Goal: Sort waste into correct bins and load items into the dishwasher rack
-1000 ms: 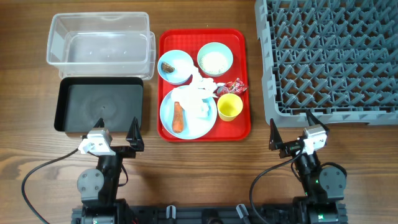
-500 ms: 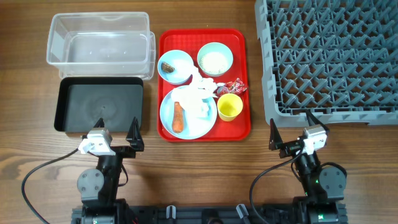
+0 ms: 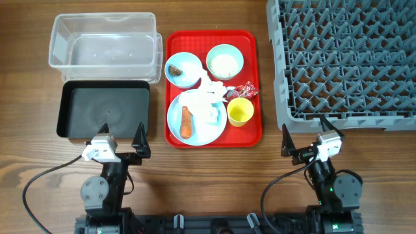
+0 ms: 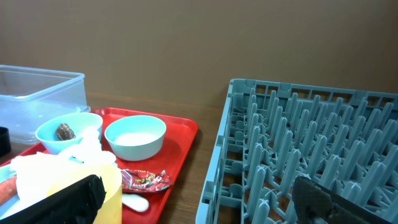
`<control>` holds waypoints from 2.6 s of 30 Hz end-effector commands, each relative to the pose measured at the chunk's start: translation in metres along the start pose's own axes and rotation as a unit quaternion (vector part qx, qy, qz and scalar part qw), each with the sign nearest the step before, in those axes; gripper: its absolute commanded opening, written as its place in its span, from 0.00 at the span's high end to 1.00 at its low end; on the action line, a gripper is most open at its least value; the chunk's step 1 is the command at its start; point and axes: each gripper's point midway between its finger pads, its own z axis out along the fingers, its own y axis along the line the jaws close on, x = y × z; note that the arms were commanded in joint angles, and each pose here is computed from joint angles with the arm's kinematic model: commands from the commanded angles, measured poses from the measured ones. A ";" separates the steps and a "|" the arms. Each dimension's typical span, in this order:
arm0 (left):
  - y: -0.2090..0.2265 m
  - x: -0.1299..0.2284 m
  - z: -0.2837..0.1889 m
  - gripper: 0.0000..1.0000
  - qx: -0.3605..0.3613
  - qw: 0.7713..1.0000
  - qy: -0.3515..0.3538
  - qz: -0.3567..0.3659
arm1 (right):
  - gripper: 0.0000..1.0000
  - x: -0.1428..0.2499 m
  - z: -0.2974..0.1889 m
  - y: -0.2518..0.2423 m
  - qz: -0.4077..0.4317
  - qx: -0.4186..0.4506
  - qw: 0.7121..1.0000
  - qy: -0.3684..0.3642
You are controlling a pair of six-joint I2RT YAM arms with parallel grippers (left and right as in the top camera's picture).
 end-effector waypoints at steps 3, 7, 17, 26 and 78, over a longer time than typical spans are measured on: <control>0.003 0.002 0.000 0.00 -0.007 1.000 0.001 -0.003 | 0.00 -0.008 0.000 -0.003 0.000 0.009 1.000 -0.017; 0.003 0.002 0.000 0.00 -0.007 1.000 0.001 -0.003 | 0.00 -0.012 -0.001 -0.007 0.001 0.021 0.999 -0.026; -0.008 -0.003 0.000 0.00 0.024 0.998 -0.007 -0.051 | 0.00 -0.047 -0.005 -0.008 -0.010 0.024 0.995 -0.096; -0.040 -0.083 -0.022 0.00 0.068 0.995 -0.064 -0.039 | 0.00 -0.108 -0.024 -0.007 -0.028 0.027 0.977 -0.208; -0.184 -0.011 0.170 0.06 0.082 0.860 0.504 0.018 | 0.00 -0.143 0.136 -0.050 0.054 -0.005 0.956 0.287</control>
